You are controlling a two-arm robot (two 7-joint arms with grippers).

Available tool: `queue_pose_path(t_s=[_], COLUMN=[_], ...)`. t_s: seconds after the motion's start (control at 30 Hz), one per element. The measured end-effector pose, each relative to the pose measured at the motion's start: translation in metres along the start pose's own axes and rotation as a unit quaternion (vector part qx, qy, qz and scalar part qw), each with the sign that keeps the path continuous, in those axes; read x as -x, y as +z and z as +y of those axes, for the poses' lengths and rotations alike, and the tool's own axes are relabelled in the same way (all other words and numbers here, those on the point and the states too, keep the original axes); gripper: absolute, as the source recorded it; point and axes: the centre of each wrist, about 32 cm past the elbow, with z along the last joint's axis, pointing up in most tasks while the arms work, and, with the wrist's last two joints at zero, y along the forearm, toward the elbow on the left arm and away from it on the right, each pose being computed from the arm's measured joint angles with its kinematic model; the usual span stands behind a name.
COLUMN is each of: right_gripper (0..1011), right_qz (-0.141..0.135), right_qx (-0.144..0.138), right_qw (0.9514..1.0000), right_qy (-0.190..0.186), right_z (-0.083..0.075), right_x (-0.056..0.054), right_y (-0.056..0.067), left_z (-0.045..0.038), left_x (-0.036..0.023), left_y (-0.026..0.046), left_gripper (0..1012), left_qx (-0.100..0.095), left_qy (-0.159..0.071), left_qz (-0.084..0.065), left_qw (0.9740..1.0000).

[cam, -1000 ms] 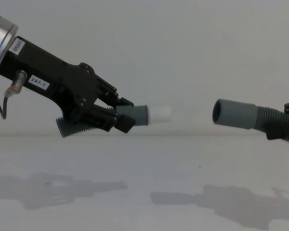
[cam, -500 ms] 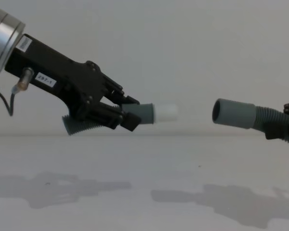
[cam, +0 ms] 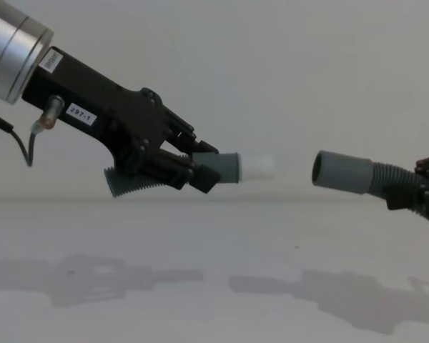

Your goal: Use both hands to pick up one end of the pipe from the table, align the ends, and insert them.

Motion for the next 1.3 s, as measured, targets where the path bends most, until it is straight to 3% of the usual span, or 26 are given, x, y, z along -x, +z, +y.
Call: queue_pose_path(t_s=[0.47,1.3], right_gripper=[177,177], right_qz=[0.002,-0.001], right_qx=[0.013,0.018], right_qw=[0.9999,0.9996], right_qy=[0.005,0.021], right_z=[0.001,0.003], right_x=[0.0,-0.001], right_y=[-0.002,0.007], left_z=[-0.0028,-0.011], left_x=[-0.0015,-0.0044], left_y=[0.0044,0.008], left_gripper=[354,354], left_qx=[-0.001,0.003], left_qy=[-0.005,-0.018], left_qz=[-0.004,-0.005], left_qw=[1.0,0.9998])
